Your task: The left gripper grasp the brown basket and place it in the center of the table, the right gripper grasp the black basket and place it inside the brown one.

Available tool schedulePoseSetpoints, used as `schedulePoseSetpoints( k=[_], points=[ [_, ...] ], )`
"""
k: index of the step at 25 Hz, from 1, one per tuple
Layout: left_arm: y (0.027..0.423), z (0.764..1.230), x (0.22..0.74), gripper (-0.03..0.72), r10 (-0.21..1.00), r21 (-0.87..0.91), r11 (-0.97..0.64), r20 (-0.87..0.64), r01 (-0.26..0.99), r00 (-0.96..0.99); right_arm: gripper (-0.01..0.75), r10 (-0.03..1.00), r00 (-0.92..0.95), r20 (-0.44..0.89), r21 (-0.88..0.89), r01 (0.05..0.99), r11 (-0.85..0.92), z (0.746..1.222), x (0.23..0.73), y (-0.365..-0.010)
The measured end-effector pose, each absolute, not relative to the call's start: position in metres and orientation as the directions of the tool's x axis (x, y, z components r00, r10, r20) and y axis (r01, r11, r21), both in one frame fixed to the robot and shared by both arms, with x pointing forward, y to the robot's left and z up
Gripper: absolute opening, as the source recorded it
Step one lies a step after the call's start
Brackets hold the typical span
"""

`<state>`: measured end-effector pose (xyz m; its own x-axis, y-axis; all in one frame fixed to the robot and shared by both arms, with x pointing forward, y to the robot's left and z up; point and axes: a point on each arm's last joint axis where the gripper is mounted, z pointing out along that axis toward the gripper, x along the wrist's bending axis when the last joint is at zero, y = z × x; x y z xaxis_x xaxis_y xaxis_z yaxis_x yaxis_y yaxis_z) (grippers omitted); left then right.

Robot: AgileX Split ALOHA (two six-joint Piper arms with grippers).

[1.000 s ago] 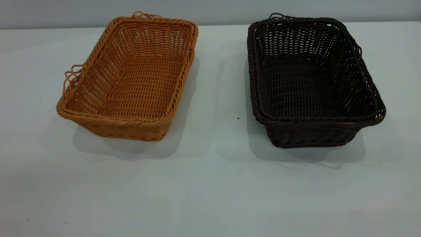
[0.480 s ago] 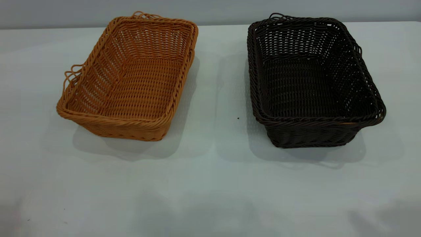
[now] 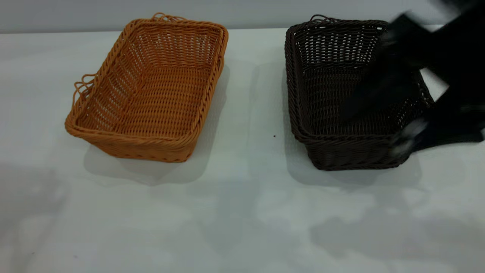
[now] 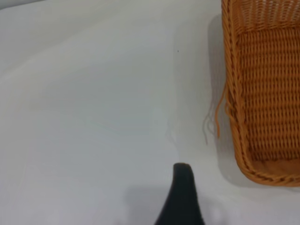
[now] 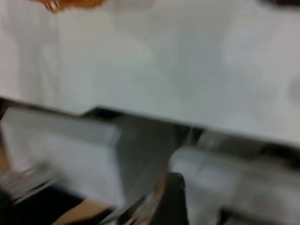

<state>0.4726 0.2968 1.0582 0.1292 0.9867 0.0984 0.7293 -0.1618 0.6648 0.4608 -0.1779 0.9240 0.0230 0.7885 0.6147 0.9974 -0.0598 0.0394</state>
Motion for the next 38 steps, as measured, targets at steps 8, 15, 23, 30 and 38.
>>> schedulePoseSetpoints(
  k=[8,15,23,30,38],
  points=[
    [0.296,1.045,0.487,0.564,0.987,0.652,-0.162,0.096,0.741,0.131,0.594,0.582,0.552,0.598,-0.380,0.834,-0.401,0.862,0.498,-0.153],
    [0.296,1.046,0.488,0.564,0.987,0.660,-0.162,0.098,0.733,0.130,0.594,0.349,0.780,0.519,-0.411,0.586,-0.698,0.836,0.522,-0.159],
    [0.296,1.047,0.490,0.564,0.987,0.678,-0.160,0.099,0.717,0.126,0.594,0.228,0.885,0.407,-0.304,0.366,-0.879,0.826,0.529,-0.178],
    [0.296,1.036,0.518,0.564,0.994,0.647,-0.105,0.058,0.755,0.089,0.594,0.172,0.926,0.335,-0.198,0.248,-0.948,0.810,0.528,-0.189],
    [0.295,0.998,0.579,0.564,0.997,0.511,-0.082,0.031,0.856,0.077,0.594,0.132,0.938,0.320,-0.157,0.189,-0.969,0.806,0.530,-0.194]
  ],
)
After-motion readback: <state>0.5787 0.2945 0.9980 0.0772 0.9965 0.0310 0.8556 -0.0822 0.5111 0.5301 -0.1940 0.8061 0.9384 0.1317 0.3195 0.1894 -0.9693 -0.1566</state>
